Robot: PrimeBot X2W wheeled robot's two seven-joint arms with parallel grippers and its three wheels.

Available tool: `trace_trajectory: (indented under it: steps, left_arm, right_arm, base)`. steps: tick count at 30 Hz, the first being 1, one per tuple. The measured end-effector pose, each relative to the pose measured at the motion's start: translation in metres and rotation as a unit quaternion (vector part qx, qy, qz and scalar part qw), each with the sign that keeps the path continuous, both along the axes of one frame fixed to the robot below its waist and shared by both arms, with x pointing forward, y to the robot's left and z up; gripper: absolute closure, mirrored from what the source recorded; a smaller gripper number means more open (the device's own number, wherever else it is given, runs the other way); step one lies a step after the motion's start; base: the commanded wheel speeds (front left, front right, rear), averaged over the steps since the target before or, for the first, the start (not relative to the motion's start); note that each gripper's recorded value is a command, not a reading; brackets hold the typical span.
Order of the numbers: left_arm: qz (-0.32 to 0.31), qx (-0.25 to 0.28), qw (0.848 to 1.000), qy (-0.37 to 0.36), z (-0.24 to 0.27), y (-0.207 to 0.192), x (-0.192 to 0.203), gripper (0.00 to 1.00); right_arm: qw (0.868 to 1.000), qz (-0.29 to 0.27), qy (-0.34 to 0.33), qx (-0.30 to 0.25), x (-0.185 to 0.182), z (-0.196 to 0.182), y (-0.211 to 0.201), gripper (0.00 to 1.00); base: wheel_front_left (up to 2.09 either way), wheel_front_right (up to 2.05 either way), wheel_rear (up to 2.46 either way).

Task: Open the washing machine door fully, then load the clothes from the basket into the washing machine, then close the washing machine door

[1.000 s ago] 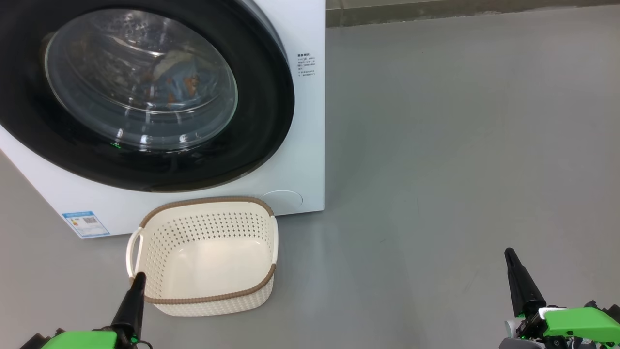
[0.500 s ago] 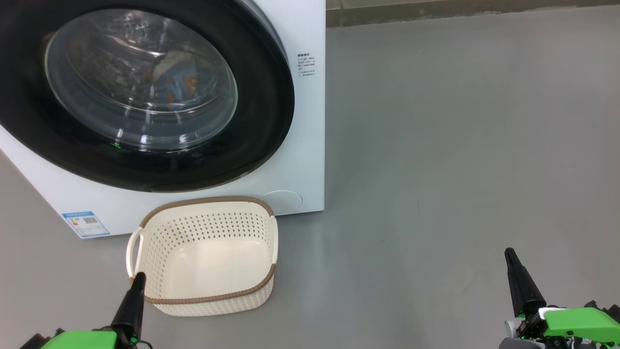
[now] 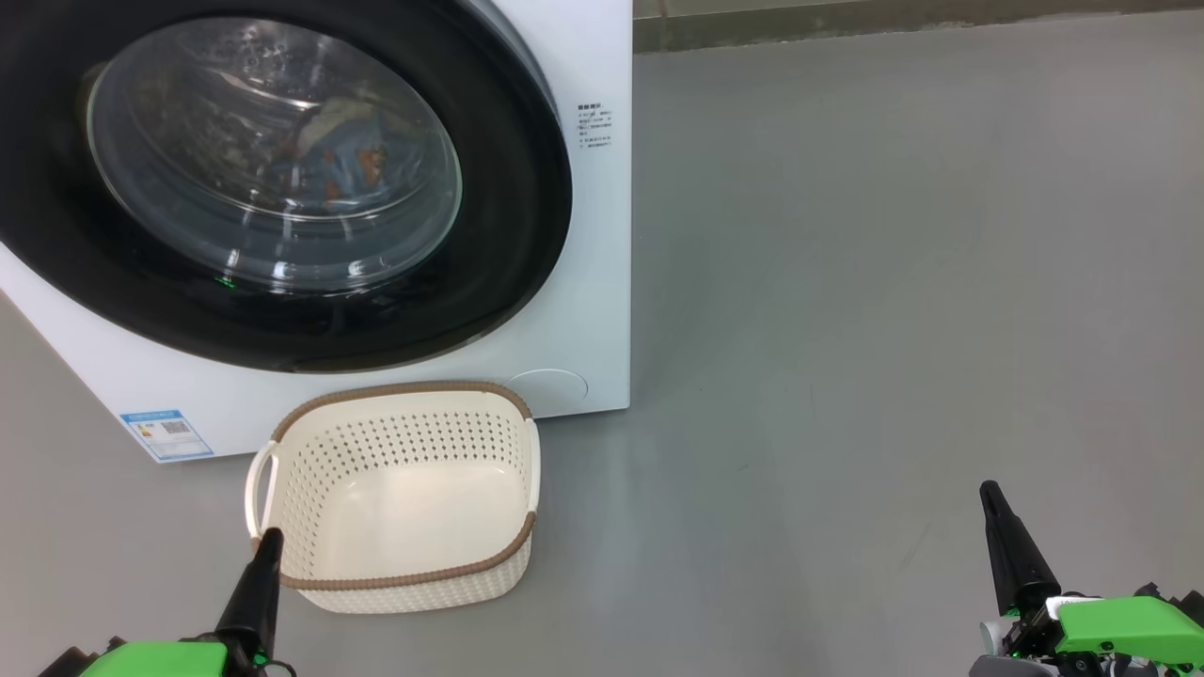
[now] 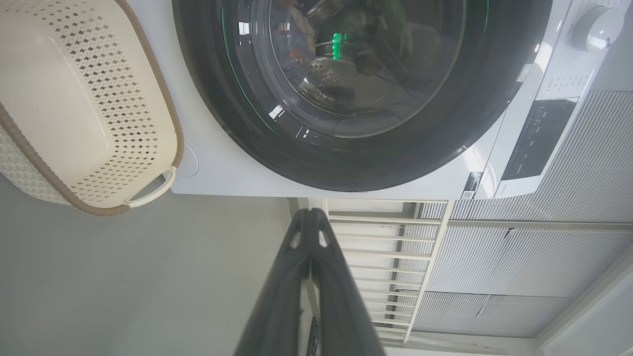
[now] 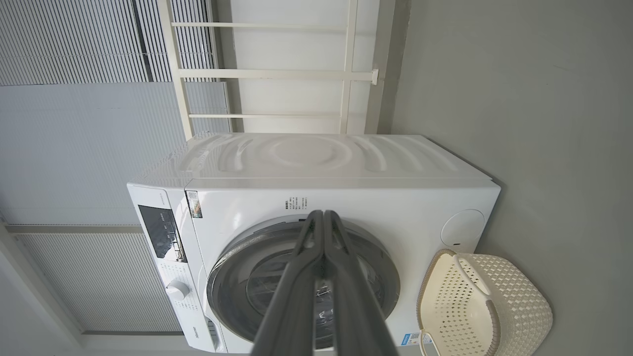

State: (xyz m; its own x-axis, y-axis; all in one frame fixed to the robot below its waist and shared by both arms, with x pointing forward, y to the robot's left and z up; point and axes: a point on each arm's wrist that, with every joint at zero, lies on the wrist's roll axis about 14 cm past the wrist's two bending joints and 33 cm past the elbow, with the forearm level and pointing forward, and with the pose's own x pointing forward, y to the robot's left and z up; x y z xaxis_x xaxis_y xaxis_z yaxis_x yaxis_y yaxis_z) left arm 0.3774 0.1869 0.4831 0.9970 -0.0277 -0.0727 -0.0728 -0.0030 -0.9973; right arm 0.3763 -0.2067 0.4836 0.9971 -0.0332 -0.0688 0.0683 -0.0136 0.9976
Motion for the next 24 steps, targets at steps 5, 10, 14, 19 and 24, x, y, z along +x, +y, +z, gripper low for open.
trace_trajectory:
  steps: [5,10,14,19,24]
  left_arm:
    - [0.0,0.0,1.0,0.0,0.0,0.0,0.0,1.0]
    - [0.0,0.0,1.0,0.0,0.0,0.0001,0.0,1.0]
    - [0.0,0.0,1.0,0.0,0.0,0.0,0.0,1.0]
    - [0.0,0.0,1.0,0.0,0.0001,0.0001,0.0,1.0]
    - [0.0,0.0,1.0,0.0,0.0001,0.0001,0.0,1.0]
  right_arm:
    - [1.0,0.0,0.0,0.0,0.0,0.0,0.0,1.0]
    - [1.0,0.0,0.0,0.0,0.0,0.0,0.0,1.0]
    - [1.0,0.0,0.0,0.0,0.0,0.0,0.0,1.0]
    - [1.0,0.0,0.0,0.0,0.0,0.0,0.0,1.0]
    - [1.0,0.0,0.0,0.0,0.0,0.0001,0.0,1.0]
  base:
    - [0.0,0.0,0.0]
    - [0.0,0.0,0.0]
    - [0.0,0.0,0.0]
    - [0.0,0.0,0.0]
    - [0.0,0.0,0.0]
